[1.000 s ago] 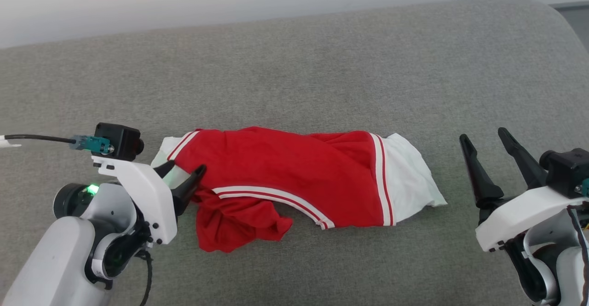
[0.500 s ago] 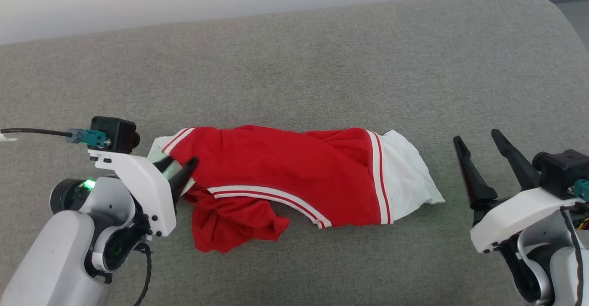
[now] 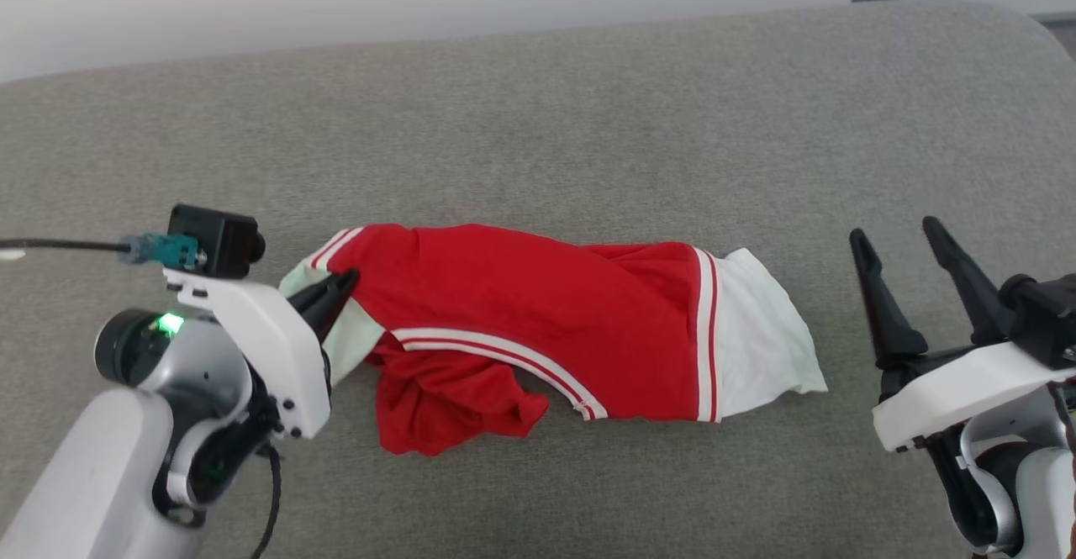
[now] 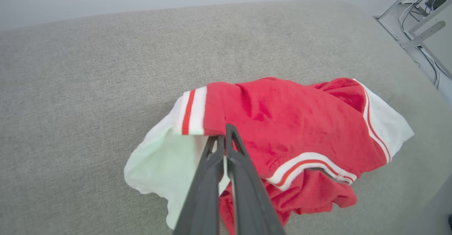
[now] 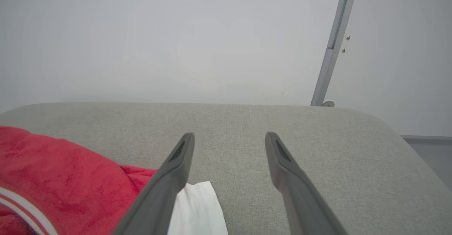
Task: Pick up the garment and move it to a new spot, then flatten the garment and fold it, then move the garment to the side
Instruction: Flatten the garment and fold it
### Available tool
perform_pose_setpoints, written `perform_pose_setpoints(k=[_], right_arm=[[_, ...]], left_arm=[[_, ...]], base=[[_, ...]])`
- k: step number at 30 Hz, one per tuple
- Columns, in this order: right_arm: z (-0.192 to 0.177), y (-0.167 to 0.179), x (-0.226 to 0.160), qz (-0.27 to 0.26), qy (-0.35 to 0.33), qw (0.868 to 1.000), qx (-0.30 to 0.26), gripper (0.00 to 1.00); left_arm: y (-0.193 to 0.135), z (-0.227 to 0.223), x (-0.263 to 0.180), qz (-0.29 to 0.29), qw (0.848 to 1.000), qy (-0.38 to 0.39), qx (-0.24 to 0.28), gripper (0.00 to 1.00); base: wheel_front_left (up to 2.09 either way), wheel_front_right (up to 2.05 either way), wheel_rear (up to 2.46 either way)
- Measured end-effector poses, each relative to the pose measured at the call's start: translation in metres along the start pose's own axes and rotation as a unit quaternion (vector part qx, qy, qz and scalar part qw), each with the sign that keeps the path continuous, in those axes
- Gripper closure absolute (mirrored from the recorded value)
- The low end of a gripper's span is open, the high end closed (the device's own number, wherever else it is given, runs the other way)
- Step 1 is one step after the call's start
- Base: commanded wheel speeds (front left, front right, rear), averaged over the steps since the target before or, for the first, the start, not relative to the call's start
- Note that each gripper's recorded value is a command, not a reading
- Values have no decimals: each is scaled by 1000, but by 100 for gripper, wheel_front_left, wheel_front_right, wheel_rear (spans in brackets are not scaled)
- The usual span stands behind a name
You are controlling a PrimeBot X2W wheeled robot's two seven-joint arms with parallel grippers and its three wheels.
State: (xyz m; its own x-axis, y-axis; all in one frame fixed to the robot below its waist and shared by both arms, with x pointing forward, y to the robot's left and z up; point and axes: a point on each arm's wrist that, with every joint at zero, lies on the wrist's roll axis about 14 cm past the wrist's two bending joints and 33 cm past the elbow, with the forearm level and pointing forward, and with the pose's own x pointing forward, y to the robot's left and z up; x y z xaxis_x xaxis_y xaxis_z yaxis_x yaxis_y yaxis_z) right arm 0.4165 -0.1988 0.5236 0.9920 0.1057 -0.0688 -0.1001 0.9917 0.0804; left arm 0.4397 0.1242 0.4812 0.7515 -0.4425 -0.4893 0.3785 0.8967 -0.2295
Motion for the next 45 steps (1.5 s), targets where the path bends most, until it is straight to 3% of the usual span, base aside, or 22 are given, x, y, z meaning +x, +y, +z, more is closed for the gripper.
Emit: perform_pose_setpoints(k=[11, 26, 27, 28, 29, 30, 31, 45], right_arm=[[20, 6, 4, 3, -42, 999, -4, 0], [12, 12, 2, 7, -30, 1000, 5, 0], [12, 13, 2, 7, -30, 1000, 7, 0], [12, 14, 1, 8, -28, 1000, 8, 0], [11, 15, 0, 8, -28, 1000, 9, 0], [12, 15, -1, 8, -28, 1000, 9, 0], [12, 15, -2, 8, -29, 1000, 9, 0], [16, 15, -12, 4, -34, 999, 12, 0]], left_arm=[[-18, -22, -42, 11, 999, 25, -21, 100], [-35, -130, -56, 12, 976, 189, -102, 100], [-31, -134, -56, 16, 976, 193, -100, 97], [-29, -135, -56, 19, 975, 195, -104, 73], [-29, -135, -56, 17, 975, 195, -100, 56], [-28, -133, -56, 17, 976, 193, -97, 15], [-27, -130, -57, 17, 977, 190, -96, 0], [4, -52, -72, 51, 988, 141, -34, 0]], base=[[0, 0, 0], [0, 0, 0], [0, 0, 0], [0, 0, 0], [0, 0, 0], [0, 0, 0], [0, 0, 0], [0, 0, 0]])
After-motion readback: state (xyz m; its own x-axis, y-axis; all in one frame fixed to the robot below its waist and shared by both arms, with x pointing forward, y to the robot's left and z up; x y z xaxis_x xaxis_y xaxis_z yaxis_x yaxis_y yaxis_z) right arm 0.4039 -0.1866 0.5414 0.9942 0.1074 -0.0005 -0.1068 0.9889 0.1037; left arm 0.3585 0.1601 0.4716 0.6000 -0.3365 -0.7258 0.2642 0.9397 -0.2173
